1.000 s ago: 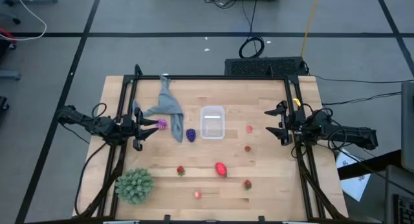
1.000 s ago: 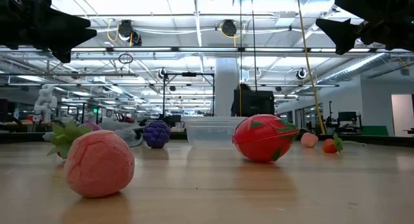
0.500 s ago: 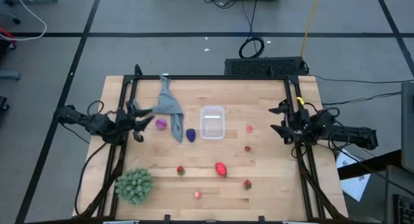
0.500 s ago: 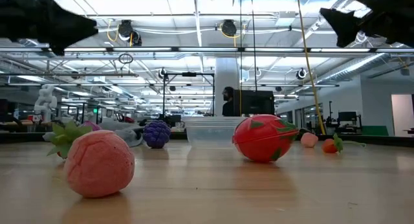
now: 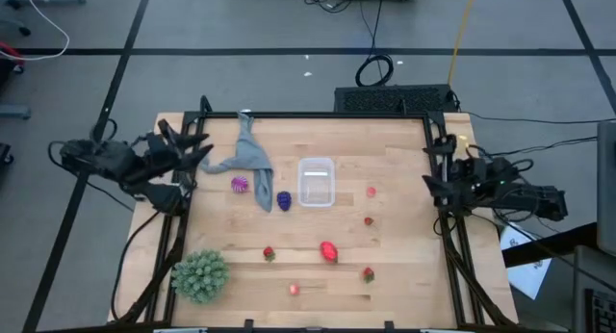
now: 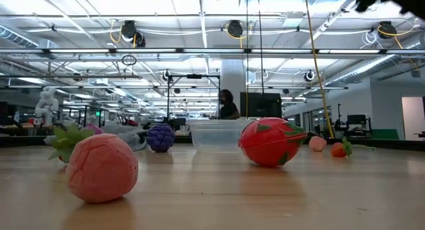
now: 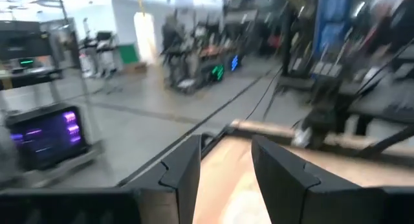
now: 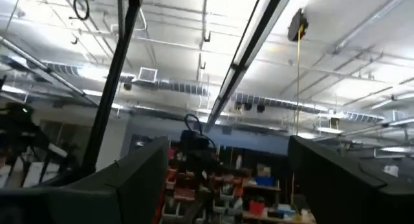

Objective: Pick and placing Produce into tupperware
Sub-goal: Put the purple onion into the transparent bin

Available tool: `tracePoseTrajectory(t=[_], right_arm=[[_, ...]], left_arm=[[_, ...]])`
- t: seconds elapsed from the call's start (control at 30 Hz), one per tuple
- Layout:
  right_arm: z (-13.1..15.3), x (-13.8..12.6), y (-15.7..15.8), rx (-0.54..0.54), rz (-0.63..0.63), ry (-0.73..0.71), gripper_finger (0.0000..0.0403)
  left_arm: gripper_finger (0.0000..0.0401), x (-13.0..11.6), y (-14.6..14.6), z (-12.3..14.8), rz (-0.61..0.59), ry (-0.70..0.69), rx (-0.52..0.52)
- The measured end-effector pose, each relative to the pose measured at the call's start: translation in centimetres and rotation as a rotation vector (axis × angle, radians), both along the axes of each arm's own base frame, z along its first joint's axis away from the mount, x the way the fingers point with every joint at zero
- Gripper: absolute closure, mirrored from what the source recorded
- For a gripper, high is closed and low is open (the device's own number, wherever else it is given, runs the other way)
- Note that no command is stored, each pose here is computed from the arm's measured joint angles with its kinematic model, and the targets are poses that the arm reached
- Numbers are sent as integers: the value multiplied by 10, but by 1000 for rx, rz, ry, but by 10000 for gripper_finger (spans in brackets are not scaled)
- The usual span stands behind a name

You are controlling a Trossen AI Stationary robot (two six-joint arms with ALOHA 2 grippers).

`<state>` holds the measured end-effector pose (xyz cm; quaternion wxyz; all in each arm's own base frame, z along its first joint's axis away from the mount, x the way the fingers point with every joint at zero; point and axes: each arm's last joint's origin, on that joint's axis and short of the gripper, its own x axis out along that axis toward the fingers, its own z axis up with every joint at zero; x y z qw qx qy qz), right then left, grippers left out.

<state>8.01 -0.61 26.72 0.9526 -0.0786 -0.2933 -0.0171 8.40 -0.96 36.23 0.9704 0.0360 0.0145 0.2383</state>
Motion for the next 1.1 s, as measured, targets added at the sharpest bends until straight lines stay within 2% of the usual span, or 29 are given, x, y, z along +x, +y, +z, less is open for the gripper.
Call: tracePoseTrajectory(t=[0.13,0.27,0.37,0.5,0.57,0.63,0.83,1.1], right_arm=[[31,12,-1,-38,-37,135,94],[56,26,-3,-62,-55,235,94],[64,37,-5,-57,-52,280,94],[63,46,-6,-55,-52,308,94],[62,47,-6,-52,-51,316,94],[62,48,-6,-52,-51,318,94],[63,47,-6,-43,-47,313,94],[62,47,-6,7,-23,319,94]], left_arm=[[258,27,-9,32,61,159,-17],[258,45,-17,45,109,349,-140],[258,55,-23,40,147,518,-288],[258,67,-32,17,286,731,-493],[258,75,-37,3,341,794,-576],[258,85,-41,-10,346,821,-576],[258,109,-47,-42,405,841,-448],[258,123,-46,-66,465,949,-466]])
